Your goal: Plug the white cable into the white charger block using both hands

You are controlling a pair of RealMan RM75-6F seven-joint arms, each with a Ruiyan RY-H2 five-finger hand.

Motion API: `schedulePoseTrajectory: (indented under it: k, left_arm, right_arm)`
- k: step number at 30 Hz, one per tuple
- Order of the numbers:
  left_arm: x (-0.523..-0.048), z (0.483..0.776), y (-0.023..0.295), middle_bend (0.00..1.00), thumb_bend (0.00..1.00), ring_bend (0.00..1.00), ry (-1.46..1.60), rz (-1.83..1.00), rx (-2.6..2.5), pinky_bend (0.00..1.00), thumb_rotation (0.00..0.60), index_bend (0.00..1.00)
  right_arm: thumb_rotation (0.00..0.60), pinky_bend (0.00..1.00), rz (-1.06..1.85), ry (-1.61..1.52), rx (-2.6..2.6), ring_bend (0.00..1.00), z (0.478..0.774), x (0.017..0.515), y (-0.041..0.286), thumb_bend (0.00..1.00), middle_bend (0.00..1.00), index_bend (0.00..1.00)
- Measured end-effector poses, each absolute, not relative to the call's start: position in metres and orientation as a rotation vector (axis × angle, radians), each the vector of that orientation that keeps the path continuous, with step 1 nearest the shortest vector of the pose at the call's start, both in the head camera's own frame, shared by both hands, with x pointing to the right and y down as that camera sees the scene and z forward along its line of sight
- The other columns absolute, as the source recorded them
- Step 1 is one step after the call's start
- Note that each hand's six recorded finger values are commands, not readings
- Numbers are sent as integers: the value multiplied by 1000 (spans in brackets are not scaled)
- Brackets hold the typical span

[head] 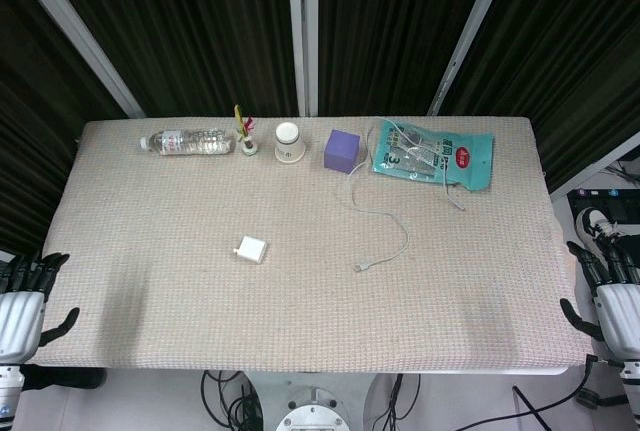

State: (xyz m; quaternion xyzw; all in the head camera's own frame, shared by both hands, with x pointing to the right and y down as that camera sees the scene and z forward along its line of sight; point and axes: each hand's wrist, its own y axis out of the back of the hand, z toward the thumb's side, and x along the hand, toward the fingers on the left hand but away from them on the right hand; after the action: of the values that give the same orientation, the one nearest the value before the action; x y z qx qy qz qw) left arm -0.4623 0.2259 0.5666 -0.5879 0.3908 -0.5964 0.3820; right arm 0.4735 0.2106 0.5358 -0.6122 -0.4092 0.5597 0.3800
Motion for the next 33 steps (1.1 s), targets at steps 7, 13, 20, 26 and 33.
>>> schedulePoseTrajectory:
  k: [7,13,20,26,33]
  left_arm:
    - [-461,565,227,116,243,0,993,-1515,-1501,0,600,125]
    - [-458,564,224,116,242,0,994,-1498,-1502,0,600,125]
    - [-453,563,222,116,242,0,981,-1483,-1509,0,600,127]
    - [-453,562,223,116,242,0,978,-1480,-1510,0,600,132]
    - [-455,562,223,116,242,0,983,-1483,-1512,0,600,132]
  right_arm:
    - [600,26,1415,-1028,-1596,19,539,467,208,227,199,76]
    - [600,27,1362,-966,-1671,25,548,442,193,214,255,176]
    - [600,40,1321,-736,-1763,40,579,385,160,213,330,370]
    - [600,45,1271,-510,-1764,68,617,316,128,215,372,424]
    - [600,45,1199,-357,-1724,70,656,233,117,216,365,418]
